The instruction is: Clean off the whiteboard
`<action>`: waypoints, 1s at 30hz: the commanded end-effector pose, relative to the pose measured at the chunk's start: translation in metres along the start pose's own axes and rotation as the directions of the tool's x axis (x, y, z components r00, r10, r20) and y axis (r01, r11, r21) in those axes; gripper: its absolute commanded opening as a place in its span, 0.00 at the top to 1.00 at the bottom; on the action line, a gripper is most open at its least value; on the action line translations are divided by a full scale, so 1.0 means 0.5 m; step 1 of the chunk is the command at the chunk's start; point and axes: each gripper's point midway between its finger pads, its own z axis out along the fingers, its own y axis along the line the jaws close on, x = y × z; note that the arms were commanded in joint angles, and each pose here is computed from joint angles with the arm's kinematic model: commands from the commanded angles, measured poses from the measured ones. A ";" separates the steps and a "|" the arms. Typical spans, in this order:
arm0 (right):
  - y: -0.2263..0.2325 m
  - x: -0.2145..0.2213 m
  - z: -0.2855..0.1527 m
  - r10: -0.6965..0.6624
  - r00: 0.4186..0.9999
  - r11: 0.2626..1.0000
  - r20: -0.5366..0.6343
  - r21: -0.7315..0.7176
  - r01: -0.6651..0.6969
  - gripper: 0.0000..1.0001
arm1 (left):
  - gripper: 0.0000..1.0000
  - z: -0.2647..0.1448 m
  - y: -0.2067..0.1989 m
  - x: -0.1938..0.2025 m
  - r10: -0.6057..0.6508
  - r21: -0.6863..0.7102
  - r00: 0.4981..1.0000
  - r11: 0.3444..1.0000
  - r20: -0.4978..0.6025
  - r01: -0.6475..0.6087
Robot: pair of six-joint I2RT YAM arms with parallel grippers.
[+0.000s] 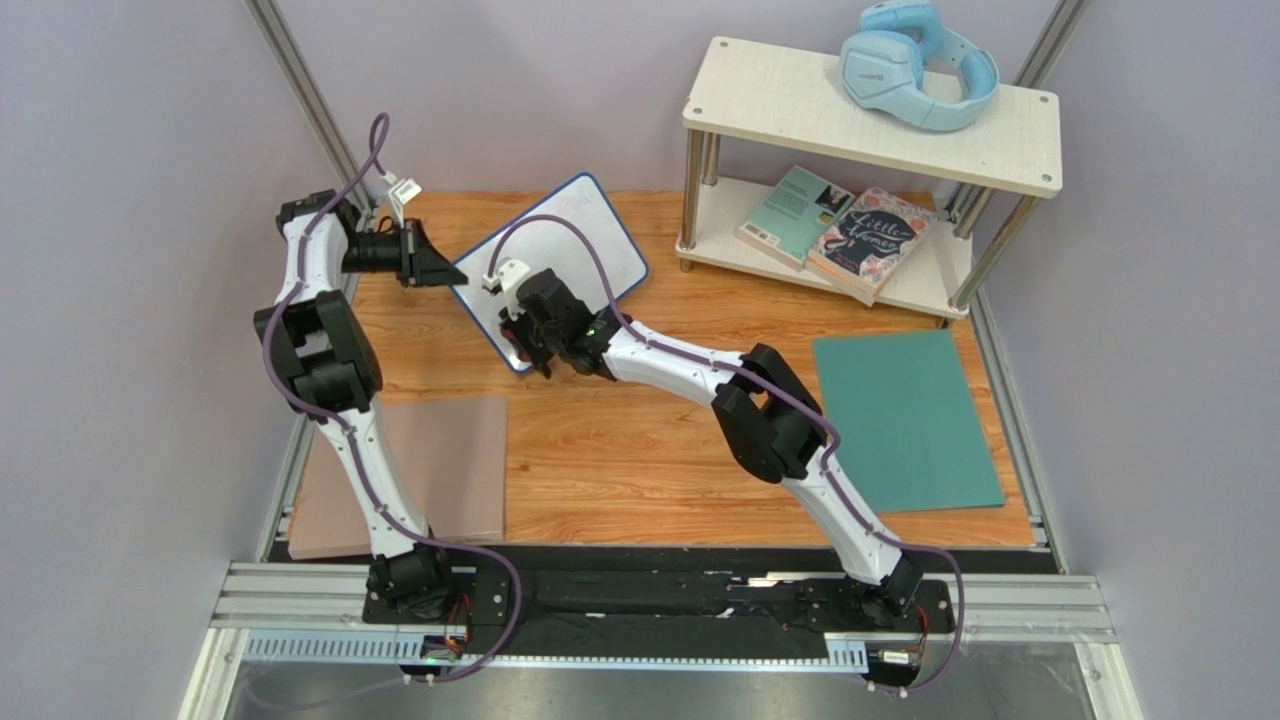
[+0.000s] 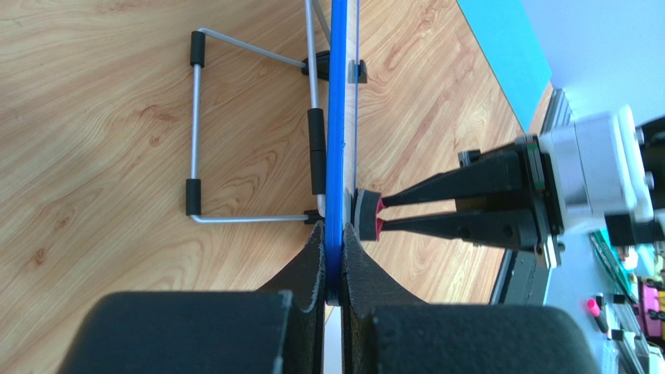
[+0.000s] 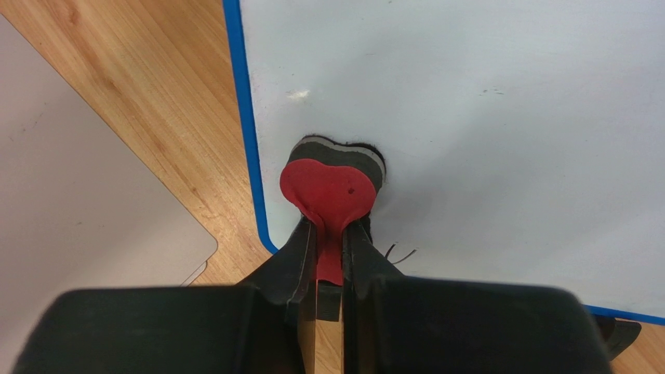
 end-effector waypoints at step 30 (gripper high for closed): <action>-0.151 0.056 -0.017 0.276 0.961 0.950 -0.002 0.153 -0.272 1.00 | 1.00 0.012 -0.105 0.083 -0.271 0.085 0.948 0.954 -0.166 0.288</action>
